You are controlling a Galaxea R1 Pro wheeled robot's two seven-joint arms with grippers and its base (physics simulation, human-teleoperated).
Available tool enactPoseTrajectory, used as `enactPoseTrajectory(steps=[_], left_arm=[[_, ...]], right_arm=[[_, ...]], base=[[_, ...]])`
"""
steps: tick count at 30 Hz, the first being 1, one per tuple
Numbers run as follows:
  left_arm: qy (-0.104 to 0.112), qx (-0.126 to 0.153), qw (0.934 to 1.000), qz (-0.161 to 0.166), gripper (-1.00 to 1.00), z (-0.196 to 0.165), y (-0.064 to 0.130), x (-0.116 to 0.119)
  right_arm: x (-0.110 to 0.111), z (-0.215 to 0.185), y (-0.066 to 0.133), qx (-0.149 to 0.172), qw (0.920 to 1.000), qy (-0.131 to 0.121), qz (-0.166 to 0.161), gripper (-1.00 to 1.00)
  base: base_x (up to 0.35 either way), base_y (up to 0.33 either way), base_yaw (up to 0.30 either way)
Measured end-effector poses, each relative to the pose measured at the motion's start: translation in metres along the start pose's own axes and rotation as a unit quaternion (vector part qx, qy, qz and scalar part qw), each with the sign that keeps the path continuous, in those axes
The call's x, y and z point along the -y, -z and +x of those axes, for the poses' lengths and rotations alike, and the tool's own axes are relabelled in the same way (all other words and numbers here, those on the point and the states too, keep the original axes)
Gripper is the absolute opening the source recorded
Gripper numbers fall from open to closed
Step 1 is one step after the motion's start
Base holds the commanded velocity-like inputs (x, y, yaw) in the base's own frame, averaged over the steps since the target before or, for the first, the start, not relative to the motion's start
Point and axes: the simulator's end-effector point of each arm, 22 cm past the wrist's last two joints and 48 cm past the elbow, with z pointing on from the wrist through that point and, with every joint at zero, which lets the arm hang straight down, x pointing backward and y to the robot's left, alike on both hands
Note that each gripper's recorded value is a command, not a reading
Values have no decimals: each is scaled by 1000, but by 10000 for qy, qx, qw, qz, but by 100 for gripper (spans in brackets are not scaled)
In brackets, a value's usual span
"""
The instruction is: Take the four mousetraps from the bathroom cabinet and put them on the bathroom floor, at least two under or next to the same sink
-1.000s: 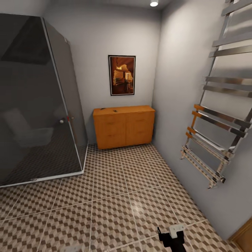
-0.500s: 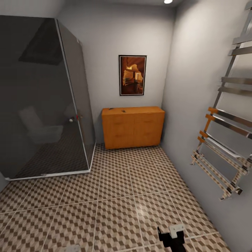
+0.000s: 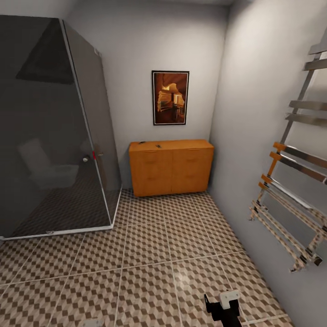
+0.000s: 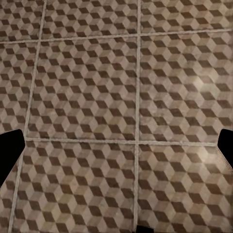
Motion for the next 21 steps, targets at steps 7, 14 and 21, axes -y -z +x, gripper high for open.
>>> enactPoseTrajectory(steps=[7,14,21], left_arm=[[1,0,10000,-1,100,0,0,0],[1,1,10000,-1,100,0,0,0],[1,1,10000,-1,100,0,0,0]], right_arm=[[0,0,0,5,10000,-1,-1,100],[-1,0,0,8,10000,-4,-3,100],[-1,0,0,4,10000,-2,-4,100]], base=[[250,-14,2],[254,-1,117],[255,0,152]])
